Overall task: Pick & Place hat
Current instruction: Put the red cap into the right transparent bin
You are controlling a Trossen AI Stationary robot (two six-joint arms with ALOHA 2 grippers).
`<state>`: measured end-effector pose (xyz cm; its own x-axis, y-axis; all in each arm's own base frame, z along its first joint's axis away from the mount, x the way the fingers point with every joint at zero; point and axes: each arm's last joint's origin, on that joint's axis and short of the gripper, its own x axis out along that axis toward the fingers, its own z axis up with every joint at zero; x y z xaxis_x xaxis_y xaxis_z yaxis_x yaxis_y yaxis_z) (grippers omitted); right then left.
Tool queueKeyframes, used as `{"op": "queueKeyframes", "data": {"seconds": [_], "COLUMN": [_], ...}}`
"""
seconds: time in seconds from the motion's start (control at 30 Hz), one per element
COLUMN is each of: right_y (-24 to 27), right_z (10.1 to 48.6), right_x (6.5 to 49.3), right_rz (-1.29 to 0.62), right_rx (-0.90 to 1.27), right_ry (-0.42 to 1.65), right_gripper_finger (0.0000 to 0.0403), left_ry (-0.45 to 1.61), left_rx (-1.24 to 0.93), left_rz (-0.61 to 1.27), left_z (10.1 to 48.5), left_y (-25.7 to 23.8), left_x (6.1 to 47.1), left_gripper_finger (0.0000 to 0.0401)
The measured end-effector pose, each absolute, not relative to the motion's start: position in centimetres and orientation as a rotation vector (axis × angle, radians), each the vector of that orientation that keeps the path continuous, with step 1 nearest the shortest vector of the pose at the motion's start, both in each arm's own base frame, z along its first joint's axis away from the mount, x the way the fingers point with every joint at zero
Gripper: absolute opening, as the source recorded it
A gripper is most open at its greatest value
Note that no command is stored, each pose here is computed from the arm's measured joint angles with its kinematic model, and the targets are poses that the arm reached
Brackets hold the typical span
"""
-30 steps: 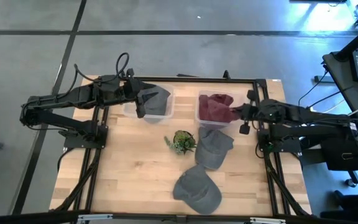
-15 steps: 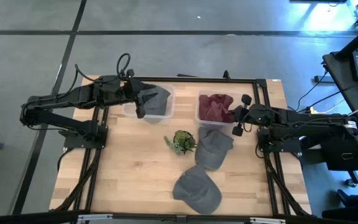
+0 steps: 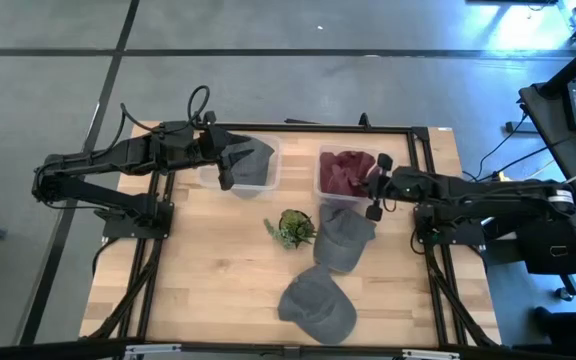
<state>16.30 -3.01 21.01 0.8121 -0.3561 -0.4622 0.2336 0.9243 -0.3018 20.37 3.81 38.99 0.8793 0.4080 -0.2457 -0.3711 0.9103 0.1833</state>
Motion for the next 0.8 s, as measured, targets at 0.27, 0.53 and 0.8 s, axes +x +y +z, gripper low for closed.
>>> {"op": "queueKeyframes", "data": {"seconds": [0.27, 0.53, 0.8], "right_y": [-3.3, -3.9, -5.3], "right_z": [21.1, 23.6, 24.7], "right_x": [17.2, 17.4, 17.2], "right_rz": [-0.319, -0.483, -0.588], "right_rx": [-0.268, -0.16, 0.181], "right_ry": [0.519, 0.458, 0.403], "right_gripper_finger": [0.0017, 0.0011, 0.0017], "left_ry": [0.286, 0.287, 0.311], "left_rx": [0.132, 0.13, 0.132], "left_rz": [0.408, 0.408, 0.407], "left_z": [39.0, 39.0, 38.7], "left_y": [3.8, 3.8, 3.8], "left_x": [20.4, 20.4, 20.3], "left_gripper_finger": [0.0134, 0.0134, 0.013]}}
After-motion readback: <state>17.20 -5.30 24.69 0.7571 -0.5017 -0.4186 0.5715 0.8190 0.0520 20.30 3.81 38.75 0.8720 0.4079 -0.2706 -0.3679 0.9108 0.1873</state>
